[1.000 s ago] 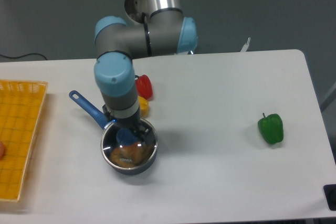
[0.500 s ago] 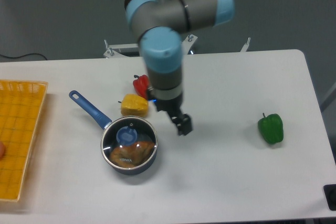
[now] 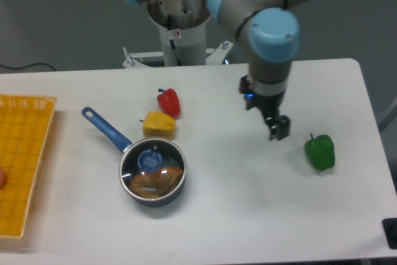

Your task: Close the pot lid

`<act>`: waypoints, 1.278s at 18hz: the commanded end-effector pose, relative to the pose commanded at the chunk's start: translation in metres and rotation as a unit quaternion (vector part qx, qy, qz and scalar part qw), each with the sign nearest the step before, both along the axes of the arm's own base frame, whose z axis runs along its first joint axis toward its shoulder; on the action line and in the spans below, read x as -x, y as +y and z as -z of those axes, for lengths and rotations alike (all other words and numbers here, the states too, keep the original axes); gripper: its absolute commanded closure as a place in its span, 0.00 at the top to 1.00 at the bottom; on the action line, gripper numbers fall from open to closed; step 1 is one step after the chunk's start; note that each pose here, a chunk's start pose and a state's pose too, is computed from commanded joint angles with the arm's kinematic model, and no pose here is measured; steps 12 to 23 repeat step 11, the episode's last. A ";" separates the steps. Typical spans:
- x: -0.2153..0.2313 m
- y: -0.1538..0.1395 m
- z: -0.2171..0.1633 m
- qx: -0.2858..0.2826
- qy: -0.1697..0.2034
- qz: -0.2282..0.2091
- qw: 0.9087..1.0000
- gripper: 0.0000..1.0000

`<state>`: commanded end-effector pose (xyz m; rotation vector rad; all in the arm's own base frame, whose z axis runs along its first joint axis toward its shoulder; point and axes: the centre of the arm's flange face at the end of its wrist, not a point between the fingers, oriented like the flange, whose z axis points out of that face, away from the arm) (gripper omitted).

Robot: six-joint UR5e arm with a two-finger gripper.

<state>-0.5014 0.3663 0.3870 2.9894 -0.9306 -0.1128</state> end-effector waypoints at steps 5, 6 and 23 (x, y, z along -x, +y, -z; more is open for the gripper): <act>0.035 -0.033 -0.001 -0.004 0.005 0.003 1.000 1.00; 0.040 -0.042 0.000 -0.003 0.004 -0.001 1.000 1.00; 0.042 -0.046 0.001 -0.002 0.003 0.009 1.000 1.00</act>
